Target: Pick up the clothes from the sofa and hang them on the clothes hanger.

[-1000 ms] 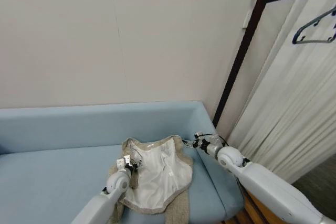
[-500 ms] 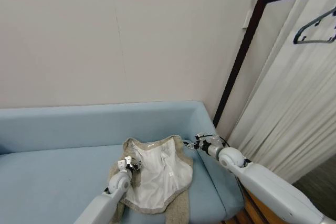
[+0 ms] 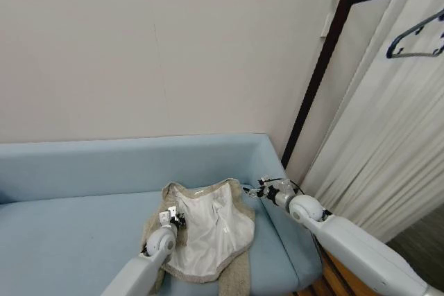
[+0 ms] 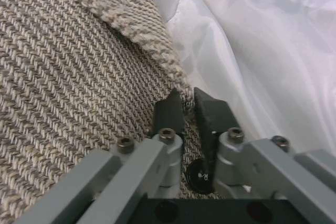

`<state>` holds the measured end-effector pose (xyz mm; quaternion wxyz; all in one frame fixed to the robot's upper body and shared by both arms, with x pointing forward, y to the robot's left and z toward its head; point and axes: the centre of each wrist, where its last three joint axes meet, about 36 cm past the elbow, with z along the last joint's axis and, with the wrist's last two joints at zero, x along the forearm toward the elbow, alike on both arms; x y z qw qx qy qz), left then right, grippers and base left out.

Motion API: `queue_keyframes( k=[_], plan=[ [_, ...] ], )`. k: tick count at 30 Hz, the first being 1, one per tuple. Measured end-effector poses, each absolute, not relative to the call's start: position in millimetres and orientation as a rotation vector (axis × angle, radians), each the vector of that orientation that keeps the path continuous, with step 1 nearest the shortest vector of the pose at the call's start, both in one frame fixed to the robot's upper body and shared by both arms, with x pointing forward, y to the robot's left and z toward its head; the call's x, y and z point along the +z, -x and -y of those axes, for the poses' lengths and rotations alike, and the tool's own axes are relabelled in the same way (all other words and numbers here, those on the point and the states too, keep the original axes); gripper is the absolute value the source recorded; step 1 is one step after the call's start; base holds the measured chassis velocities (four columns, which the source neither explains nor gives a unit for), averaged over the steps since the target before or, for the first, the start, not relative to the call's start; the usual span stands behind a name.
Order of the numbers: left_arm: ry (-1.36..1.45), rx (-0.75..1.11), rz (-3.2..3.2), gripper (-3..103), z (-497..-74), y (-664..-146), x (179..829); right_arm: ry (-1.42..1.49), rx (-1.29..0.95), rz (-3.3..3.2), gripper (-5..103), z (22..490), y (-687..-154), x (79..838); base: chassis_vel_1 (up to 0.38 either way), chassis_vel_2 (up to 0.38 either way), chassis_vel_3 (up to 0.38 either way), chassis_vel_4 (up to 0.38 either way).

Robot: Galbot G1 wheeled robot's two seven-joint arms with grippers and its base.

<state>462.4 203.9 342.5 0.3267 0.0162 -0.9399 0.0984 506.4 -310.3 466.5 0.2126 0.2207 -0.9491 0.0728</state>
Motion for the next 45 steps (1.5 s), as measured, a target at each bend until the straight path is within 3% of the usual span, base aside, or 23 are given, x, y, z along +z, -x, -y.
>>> queue_keyframes(
  k=[1,5,15,28,36,43,45],
  plan=[
    [-0.046,0.26,2.463,4,-204.2,-462.7,341.7,-0.613,0.202,2.636,100,310.5,-506.0,466.7,0.0,0.0,0.0,0.0],
    [-0.055,0.265,2.466,1,-204.6,-463.2,340.6,-0.613,0.203,2.638,100,310.7,-505.5,468.0,0.0,0.0,0.0,0.0],
    [-0.073,0.267,2.535,0,-228.9,-443.7,367.9,-0.601,0.207,2.659,100,315.7,-503.0,476.6,0.0,0.0,0.0,0.0],
    [-0.165,0.11,2.533,0,-362.9,-391.2,417.8,-0.603,0.202,2.671,100,327.2,-499.5,485.0,0.0,0.0,0.0,0.0],
    [-0.2,0.091,2.465,-2,-407.2,-392.1,393.8,-0.616,0.202,2.669,100,327.3,-497.1,484.7,0.0,0.0,0.0,0.0],
    [-0.001,0.149,2.597,30,-409.2,-384.0,382.2,-0.629,0.189,2.688,100,328.3,-494.2,499.9,0.0,0.0,0.0,0.0],
    [0.01,0.161,2.633,30,-408.8,-382.8,386.0,-0.628,0.187,2.693,100,328.6,-493.8,502.7,0.0,0.0,0.0,0.0]
  ],
)
